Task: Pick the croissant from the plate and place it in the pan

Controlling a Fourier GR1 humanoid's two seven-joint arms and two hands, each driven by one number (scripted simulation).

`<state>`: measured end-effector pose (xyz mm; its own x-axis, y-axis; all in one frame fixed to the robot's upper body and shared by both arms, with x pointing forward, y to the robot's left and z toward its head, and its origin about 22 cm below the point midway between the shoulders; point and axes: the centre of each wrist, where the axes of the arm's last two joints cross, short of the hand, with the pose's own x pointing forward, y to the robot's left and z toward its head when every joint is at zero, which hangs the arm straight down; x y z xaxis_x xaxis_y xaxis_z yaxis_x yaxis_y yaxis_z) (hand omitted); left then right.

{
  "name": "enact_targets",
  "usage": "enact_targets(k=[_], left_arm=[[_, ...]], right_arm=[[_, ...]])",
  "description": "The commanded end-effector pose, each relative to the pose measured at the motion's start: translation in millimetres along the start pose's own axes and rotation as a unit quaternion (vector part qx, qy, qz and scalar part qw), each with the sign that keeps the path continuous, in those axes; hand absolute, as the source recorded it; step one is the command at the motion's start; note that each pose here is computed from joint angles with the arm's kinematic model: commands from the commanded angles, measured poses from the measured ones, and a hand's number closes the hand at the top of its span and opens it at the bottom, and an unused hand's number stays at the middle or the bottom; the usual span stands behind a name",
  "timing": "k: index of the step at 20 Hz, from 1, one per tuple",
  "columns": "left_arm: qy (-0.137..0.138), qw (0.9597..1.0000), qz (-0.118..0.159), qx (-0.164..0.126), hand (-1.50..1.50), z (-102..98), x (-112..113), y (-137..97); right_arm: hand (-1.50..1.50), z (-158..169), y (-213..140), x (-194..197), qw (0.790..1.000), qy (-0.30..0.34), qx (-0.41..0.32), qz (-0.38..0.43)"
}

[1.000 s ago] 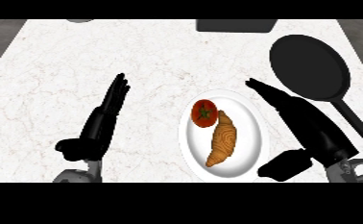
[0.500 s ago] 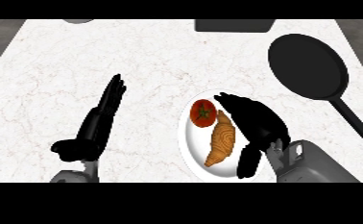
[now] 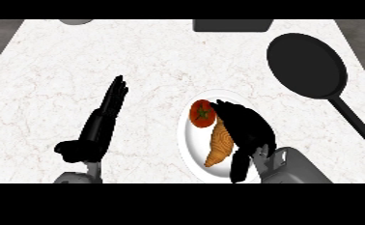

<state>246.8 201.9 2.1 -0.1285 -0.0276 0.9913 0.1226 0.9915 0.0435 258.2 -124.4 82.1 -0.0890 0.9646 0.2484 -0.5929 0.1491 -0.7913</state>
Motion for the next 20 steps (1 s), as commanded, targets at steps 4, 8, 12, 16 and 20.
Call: enact_targets(k=[4,8,12,16,20], left_arm=[[0.001,1.0000,-0.004,0.000,0.00,0,7,2],[0.000,1.0000,-0.006,-0.004,0.00,0,1,-8],[0.004,1.0000,0.001,0.006,0.00,-15,6,-3],[0.001,1.0000,-0.005,0.006,0.00,-2,-1,3],[0.002,1.0000,0.004,-0.004,0.00,2,-1,-1]], right_arm=[[-1.50,-18,0,-3,1.000,0.004,-0.011,-0.019],[-1.50,-16,10,-17,1.000,0.002,-0.013,-0.027],[-1.50,-38,15,-6,1.000,0.012,-0.005,-0.021],[-1.50,-55,39,-2,0.999,0.033,0.013,-0.018],[1.50,-64,51,-14,0.998,0.025,0.060,0.014]])
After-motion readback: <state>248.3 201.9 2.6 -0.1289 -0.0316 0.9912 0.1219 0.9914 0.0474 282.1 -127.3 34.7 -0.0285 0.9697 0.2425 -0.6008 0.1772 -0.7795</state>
